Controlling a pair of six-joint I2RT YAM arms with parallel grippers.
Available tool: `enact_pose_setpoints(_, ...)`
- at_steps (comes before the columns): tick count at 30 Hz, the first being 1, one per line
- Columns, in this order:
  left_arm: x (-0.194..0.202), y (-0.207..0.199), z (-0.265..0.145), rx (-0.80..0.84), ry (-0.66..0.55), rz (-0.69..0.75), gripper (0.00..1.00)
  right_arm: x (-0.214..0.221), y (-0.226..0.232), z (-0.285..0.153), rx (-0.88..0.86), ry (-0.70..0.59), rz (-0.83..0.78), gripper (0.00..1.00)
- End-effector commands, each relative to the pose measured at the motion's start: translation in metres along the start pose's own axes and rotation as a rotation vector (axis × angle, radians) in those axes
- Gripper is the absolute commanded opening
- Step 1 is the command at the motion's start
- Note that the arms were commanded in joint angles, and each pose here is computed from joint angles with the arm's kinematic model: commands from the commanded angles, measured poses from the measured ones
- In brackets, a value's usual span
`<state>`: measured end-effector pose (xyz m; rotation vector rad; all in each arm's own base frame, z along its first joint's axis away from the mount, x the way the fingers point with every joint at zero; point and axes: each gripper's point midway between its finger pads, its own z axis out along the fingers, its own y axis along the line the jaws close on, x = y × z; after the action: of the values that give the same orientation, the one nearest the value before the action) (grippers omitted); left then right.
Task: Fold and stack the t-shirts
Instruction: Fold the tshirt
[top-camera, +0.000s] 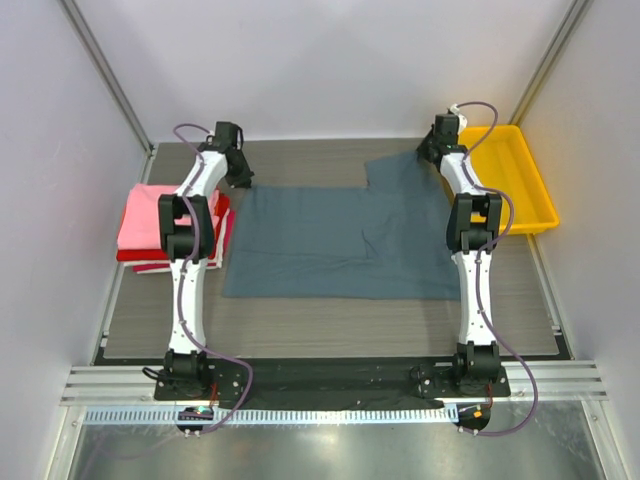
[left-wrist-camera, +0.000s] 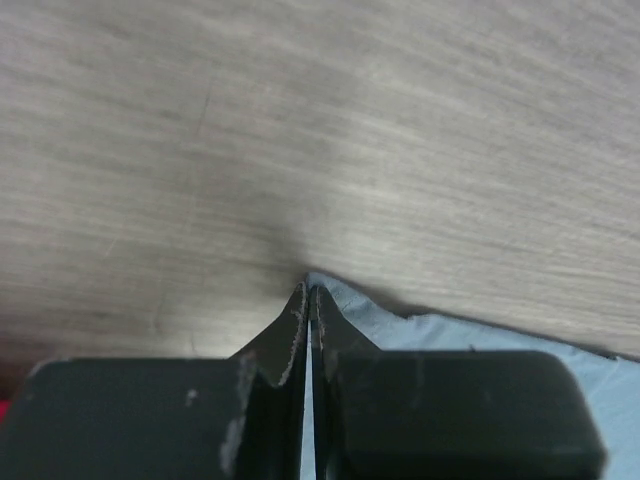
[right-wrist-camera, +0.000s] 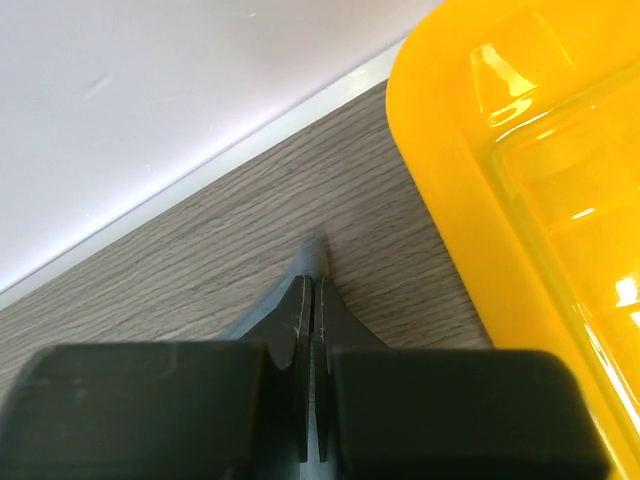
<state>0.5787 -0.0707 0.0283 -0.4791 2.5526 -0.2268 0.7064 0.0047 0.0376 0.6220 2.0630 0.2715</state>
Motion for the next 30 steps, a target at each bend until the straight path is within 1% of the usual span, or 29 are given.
enact_pose_setpoints(1,-0.002,0.002,0.008,-0.016,0.006,0.017,0.0,-0.053,0.027,-0.037,-0.057,-0.069,0.007,0.01)
enact_pose_setpoints(2,-0.005,0.007,0.006,-0.041,-0.008,0.02,0.0,-0.055,0.028,-0.039,-0.06,-0.071,0.006,0.01)
enact_pose_setpoints(6,-0.014,0.004,-0.002,-0.033,-0.052,0.032,0.0,-0.074,0.035,-0.057,-0.073,-0.097,-0.007,0.01)
enact_pose_setpoints(7,-0.017,0.004,-0.009,-0.033,-0.062,0.032,0.0,-0.081,0.047,-0.068,-0.116,-0.097,-0.011,0.01)
enact_pose_setpoints(9,-0.02,0.002,-0.014,-0.022,-0.077,0.038,0.0,-0.081,0.049,-0.074,-0.126,-0.087,-0.017,0.01)
enact_pose_setpoints(10,-0.021,0.0,-0.019,-0.013,-0.084,0.041,0.0,-0.089,0.054,-0.084,-0.139,-0.097,-0.022,0.01)
enact_pose_setpoints(12,-0.028,-0.006,-0.025,0.016,-0.116,0.043,0.0,-0.086,0.056,-0.089,-0.15,-0.084,-0.029,0.01)
enact_pose_setpoints(13,-0.023,-0.005,-0.024,0.018,-0.107,0.045,0.0,-0.089,0.056,-0.092,-0.15,-0.09,-0.031,0.01)
enact_pose_setpoints(14,-0.027,-0.007,-0.03,0.031,-0.123,0.046,0.0,-0.096,0.059,-0.099,-0.153,-0.102,-0.031,0.01)
enact_pose_setpoints(15,-0.03,-0.015,-0.032,0.071,-0.138,0.052,0.0,-0.095,0.058,-0.1,-0.151,-0.098,-0.032,0.01)
enact_pose_setpoints(17,-0.026,-0.015,-0.033,0.085,-0.131,0.053,0.0,-0.096,0.062,-0.106,-0.166,-0.094,-0.033,0.01)
enact_pose_setpoints(23,-0.029,-0.02,-0.043,0.115,-0.163,0.061,0.0,-0.093,0.063,-0.13,-0.179,-0.068,-0.043,0.01)
enact_pose_setpoints(24,-0.036,-0.023,-0.05,0.131,-0.194,0.061,0.0,-0.093,0.063,-0.138,-0.184,-0.064,-0.046,0.01)
enact_pose_setpoints(26,-0.034,-0.024,-0.051,0.143,-0.209,0.058,0.0,-0.092,0.062,-0.146,-0.181,-0.06,-0.049,0.01)
enact_pose_setpoints(27,-0.034,-0.026,-0.054,0.153,-0.216,0.057,0.0,-0.085,0.058,-0.148,-0.173,-0.042,-0.049,0.01)
enact_pose_setpoints(29,-0.035,-0.025,-0.06,0.157,-0.234,0.056,0.0,-0.092,0.061,-0.165,-0.183,-0.057,-0.054,0.01)
enact_pose_setpoints(30,-0.036,-0.025,-0.063,0.154,-0.245,0.061,0.0,-0.085,0.056,-0.165,-0.174,-0.041,-0.053,0.01)
